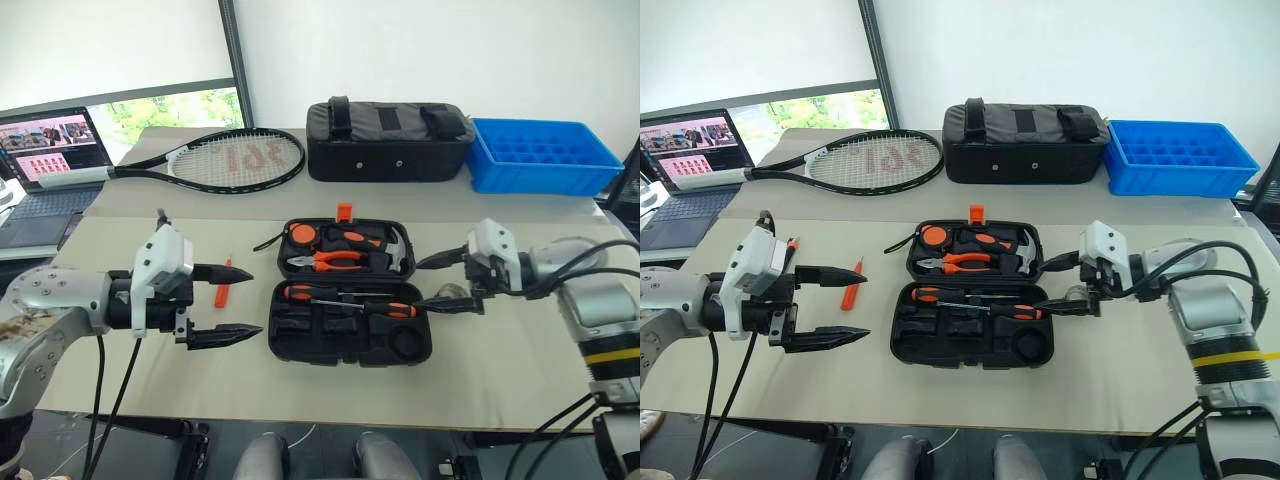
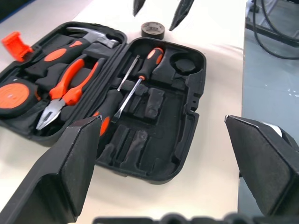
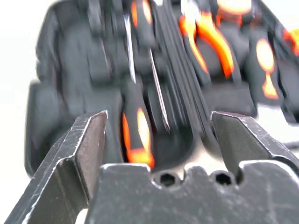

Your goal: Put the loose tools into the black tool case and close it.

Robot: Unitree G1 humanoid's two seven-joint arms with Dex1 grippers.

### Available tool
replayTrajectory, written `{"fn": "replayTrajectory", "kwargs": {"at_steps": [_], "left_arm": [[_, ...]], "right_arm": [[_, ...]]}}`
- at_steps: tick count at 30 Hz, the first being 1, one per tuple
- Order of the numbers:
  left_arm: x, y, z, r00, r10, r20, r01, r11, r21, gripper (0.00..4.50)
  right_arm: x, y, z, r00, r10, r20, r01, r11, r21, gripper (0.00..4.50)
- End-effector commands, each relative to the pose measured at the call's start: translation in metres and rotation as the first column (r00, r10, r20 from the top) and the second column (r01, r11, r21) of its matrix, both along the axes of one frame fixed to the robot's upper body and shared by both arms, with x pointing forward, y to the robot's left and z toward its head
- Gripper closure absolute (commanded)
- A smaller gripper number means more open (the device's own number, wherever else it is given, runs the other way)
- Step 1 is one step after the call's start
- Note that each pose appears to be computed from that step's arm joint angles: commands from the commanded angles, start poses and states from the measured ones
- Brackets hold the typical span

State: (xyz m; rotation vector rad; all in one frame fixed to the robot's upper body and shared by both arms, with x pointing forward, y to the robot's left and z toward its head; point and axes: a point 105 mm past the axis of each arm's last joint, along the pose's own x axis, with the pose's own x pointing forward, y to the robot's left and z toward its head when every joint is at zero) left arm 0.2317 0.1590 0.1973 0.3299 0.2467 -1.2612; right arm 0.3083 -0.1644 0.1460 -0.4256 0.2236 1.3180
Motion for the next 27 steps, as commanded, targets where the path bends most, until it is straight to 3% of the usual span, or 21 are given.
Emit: {"fn": "replayTrajectory", "kwargs": {"at_steps": [1,9,15,19,24,27], "left_arm": [[0.002,0.001,0.006,0.999,-0.008,0.040,0.008,1.000,0.012,0.00],[0.001,0.001,0.007,0.999,-0.019,0.037,0.019,1.000,0.009,0.00],[-0.001,0.002,0.005,0.999,-0.008,0.033,0.008,1.000,0.012,0.00],[-0.002,0.004,0.004,1.000,0.003,0.029,-0.003,1.000,0.017,0.00],[-0.002,0.004,0.001,0.999,0.022,0.025,-0.022,1.000,0.008,0.00],[0.005,0.009,-0.002,0.992,0.121,0.033,-0.120,0.992,-0.044,0.00]], "right_arm": [[-0.001,0.008,0.002,1.000,-0.007,0.015,0.007,0.999,0.033,1.80],[0.001,0.025,-0.017,1.000,0.016,0.006,-0.017,1.000,0.014,4.45],[0.005,0.022,-0.057,1.000,0.012,-0.017,-0.015,0.989,-0.150,4.45],[0.001,0.015,-0.069,0.999,0.034,-0.042,-0.043,0.969,-0.242,4.45],[0.003,0.017,-0.066,0.999,0.030,-0.024,-0.035,0.971,-0.236,4.45],[0.005,0.021,-0.040,0.998,0.042,0.053,-0.034,0.990,-0.134,4.45]]}}
